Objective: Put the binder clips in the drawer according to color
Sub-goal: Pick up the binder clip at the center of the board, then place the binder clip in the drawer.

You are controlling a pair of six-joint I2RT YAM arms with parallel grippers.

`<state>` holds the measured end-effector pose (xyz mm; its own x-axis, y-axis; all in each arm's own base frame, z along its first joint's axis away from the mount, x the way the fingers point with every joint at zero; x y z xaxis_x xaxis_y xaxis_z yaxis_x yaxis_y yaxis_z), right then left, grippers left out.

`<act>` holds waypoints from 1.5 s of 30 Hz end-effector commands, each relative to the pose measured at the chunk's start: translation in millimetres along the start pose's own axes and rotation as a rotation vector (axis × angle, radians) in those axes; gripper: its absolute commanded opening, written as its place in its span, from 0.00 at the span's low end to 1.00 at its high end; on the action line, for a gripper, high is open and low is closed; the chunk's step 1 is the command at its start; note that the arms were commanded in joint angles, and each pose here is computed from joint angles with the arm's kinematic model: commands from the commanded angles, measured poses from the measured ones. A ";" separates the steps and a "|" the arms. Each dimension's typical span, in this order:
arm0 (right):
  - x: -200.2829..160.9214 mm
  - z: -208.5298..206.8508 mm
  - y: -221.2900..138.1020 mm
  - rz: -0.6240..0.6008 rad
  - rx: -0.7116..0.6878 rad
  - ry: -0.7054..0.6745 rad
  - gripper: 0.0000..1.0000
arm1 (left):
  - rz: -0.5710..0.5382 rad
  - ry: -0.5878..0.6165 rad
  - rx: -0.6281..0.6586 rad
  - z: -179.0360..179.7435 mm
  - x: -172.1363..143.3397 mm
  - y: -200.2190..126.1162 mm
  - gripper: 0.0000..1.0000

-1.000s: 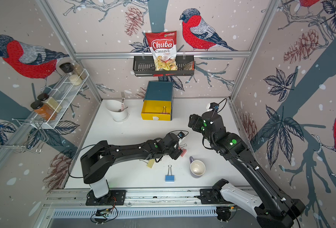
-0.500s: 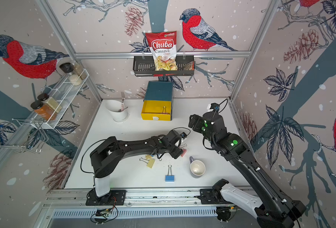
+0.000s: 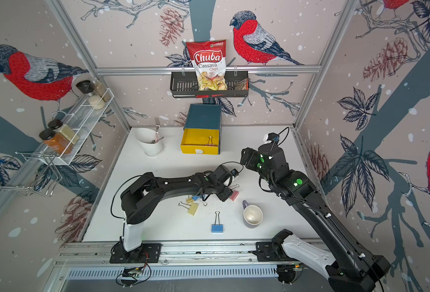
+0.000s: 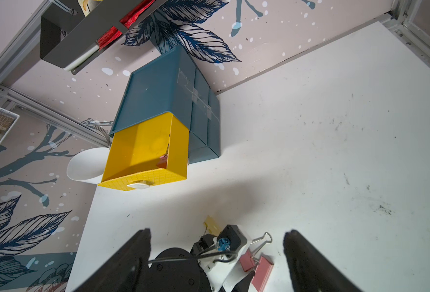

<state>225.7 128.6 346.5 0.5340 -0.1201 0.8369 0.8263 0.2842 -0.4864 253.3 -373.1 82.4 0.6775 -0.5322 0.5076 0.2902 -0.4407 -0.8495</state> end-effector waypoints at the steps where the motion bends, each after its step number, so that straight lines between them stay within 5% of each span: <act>1: 3.2 1.5 -0.3 -0.018 0.008 0.012 0.87 | 0.004 0.014 -0.010 0.6 1.8 1.9 0.66; 13: -2.6 0.6 5.2 -0.005 0.004 0.016 0.87 | -0.013 0.004 -0.032 -2.0 4.3 -0.5 0.40; 17: -6.1 -0.9 8.7 0.013 -0.013 -0.007 0.87 | -0.059 -0.025 -0.027 -2.2 10.1 -14.8 0.38; 26: -29.5 -8.3 23.7 0.159 -0.085 -0.058 0.86 | -0.212 -0.208 -0.157 -28.4 26.4 -83.1 0.37; 31: -33.4 -18.3 21.8 0.165 -0.145 -0.033 0.85 | -0.348 -0.340 -0.189 -29.3 50.9 -152.1 0.36; 38: -34.3 -13.6 30.3 0.186 -0.130 -0.048 0.84 | -0.472 -0.470 -0.034 27.0 102.8 -232.8 0.37; 45: -48.5 -6.9 44.7 0.256 -0.139 -0.077 0.84 | -0.332 -0.582 0.200 107.9 131.1 -221.2 0.37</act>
<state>239.4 138.8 285.6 0.7064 -0.0060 0.7078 0.6979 0.1725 -0.6951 346.1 -285.7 345.3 0.6931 0.1737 0.6996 0.6840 -0.4648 -0.5623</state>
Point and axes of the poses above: each gripper's point midway between its finger pads, its own y axis out along the fingers, its own z axis along the line the jaws close on, x = y × z, the point moved 6 cm from there along -y, back along the fingers, and after that the axes turned 14 degrees about -y, right-handed, at the moved point
